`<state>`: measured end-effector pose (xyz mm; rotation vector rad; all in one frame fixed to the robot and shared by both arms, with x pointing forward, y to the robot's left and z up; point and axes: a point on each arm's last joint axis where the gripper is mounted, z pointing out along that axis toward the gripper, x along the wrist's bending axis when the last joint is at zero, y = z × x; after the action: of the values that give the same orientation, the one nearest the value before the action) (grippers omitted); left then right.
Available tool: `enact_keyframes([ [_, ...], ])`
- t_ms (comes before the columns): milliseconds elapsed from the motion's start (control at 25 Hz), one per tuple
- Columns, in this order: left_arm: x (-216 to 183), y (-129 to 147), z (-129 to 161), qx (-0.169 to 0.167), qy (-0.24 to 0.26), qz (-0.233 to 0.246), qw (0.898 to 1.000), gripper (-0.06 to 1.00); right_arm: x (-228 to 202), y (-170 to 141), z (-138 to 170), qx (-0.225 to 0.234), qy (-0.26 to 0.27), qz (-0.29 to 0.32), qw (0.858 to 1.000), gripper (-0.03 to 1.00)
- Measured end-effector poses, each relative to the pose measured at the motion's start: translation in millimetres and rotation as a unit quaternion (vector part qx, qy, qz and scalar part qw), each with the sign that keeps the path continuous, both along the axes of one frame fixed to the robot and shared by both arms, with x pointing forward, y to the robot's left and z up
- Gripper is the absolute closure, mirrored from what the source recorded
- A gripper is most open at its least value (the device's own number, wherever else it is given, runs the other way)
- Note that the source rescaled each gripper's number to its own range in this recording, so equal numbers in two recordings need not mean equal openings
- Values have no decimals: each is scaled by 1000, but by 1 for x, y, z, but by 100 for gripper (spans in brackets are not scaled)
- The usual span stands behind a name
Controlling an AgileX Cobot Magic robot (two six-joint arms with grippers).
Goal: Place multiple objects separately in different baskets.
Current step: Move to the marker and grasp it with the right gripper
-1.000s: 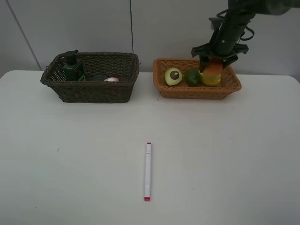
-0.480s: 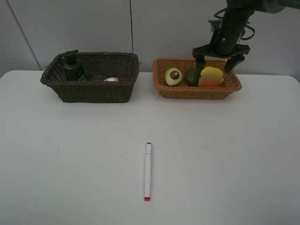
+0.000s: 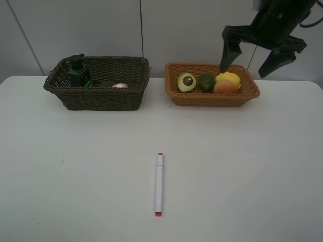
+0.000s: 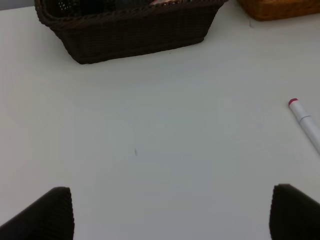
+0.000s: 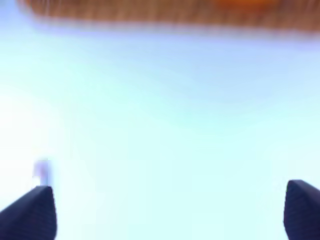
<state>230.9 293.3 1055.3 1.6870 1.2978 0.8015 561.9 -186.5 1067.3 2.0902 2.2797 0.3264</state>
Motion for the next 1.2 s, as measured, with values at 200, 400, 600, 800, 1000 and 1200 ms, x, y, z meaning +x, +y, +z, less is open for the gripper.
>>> enact_keyframes([
  [200,0,0,0,0,0,0,1000,-6,-78,45,-35,-21,81,33,996,-3],
  [400,0,0,0,0,0,0,1000,-6,-105,99,-73,-21,88,61,994,-3],
  [600,0,0,0,0,0,0,1000,-6,-101,129,-113,-13,120,58,991,-3],
  [800,0,0,0,0,0,0,1000,-6,-81,150,-140,-18,129,62,990,-3],
  [1000,0,0,0,0,0,0,1000,-6,-67,164,-168,-30,143,61,987,-3],
  [1200,0,0,0,0,0,0,1000,-6,-59,172,-187,-37,152,59,986,-3],
])
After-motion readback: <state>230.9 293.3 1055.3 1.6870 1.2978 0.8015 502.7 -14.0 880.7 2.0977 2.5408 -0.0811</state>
